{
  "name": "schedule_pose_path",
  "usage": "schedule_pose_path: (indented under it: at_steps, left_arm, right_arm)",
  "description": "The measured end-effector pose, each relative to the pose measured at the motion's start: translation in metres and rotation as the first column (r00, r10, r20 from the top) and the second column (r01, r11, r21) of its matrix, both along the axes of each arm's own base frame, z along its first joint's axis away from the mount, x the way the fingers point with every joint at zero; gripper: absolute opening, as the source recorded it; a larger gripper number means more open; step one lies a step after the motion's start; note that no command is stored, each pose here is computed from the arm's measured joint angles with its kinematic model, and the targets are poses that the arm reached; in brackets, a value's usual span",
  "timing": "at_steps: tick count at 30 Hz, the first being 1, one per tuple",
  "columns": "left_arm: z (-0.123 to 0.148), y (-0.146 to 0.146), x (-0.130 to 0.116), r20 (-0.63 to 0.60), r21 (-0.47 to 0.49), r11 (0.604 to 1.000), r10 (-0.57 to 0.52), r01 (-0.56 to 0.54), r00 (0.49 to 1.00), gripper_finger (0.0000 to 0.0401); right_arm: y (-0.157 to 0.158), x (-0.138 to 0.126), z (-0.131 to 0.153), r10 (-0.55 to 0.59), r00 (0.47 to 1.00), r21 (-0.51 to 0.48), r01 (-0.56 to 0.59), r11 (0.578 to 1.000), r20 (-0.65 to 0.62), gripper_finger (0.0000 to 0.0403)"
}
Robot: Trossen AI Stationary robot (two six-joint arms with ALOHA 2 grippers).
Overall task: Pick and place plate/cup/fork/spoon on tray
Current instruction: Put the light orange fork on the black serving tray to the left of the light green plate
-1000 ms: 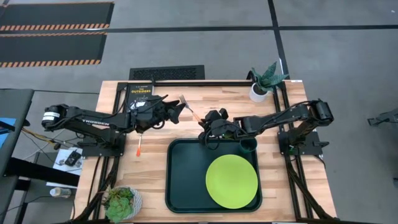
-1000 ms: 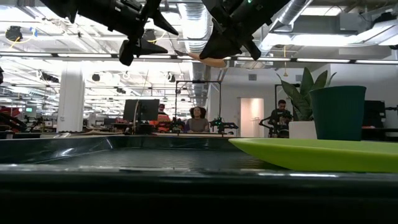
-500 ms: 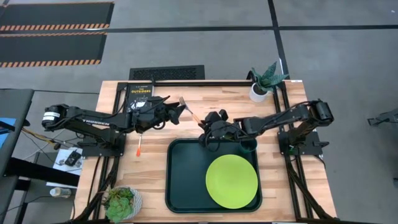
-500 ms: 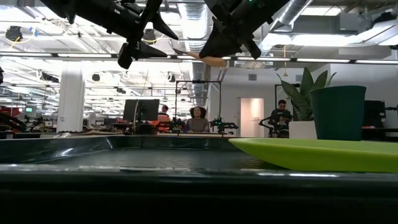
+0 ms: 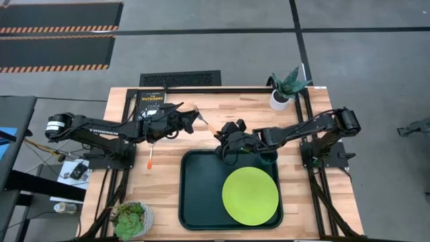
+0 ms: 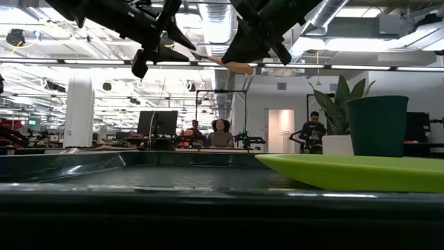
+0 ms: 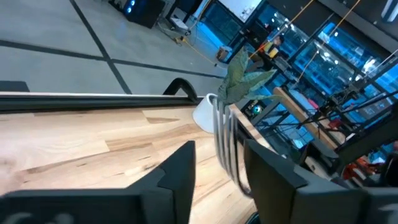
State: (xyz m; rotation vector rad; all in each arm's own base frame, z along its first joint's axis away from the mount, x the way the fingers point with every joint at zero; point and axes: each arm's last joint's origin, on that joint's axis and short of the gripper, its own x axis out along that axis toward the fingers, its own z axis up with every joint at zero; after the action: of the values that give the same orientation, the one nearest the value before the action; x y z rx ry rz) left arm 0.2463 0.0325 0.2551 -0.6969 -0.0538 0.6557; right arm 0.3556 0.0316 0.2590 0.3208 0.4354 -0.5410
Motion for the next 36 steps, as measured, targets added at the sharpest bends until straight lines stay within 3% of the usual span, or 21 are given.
schedule_pose_path:
  at_steps: [8,19,30,36]
  left_arm:
    - [-0.002,0.005,-0.001,-0.01,-0.013,1.0,0.013,-0.013,1.0,0.0058]
    - [-0.003,0.006,-0.001,-0.024,-0.01,1.0,0.018,-0.018,1.0,0.0005]
    - [-0.005,0.005,-0.002,-0.058,0.0,1.0,0.004,-0.004,0.998,0.0]
    - [-0.007,0.003,0.0,-0.098,0.007,0.994,-0.103,0.105,0.99,0.0]
  right_arm:
    - [0.001,0.0,0.0,0.027,1.0,-0.001,-0.027,1.0,-0.009,0.0047]
    - [0.003,0.0,0.0,0.043,0.999,-0.002,-0.043,0.999,-0.01,0.0044]
    - [0.004,0.0,-0.001,0.044,0.999,-0.005,-0.045,0.999,-0.021,0.005]
    - [0.015,-0.012,0.004,0.079,0.994,-0.014,-0.08,0.997,-0.07,0.01]
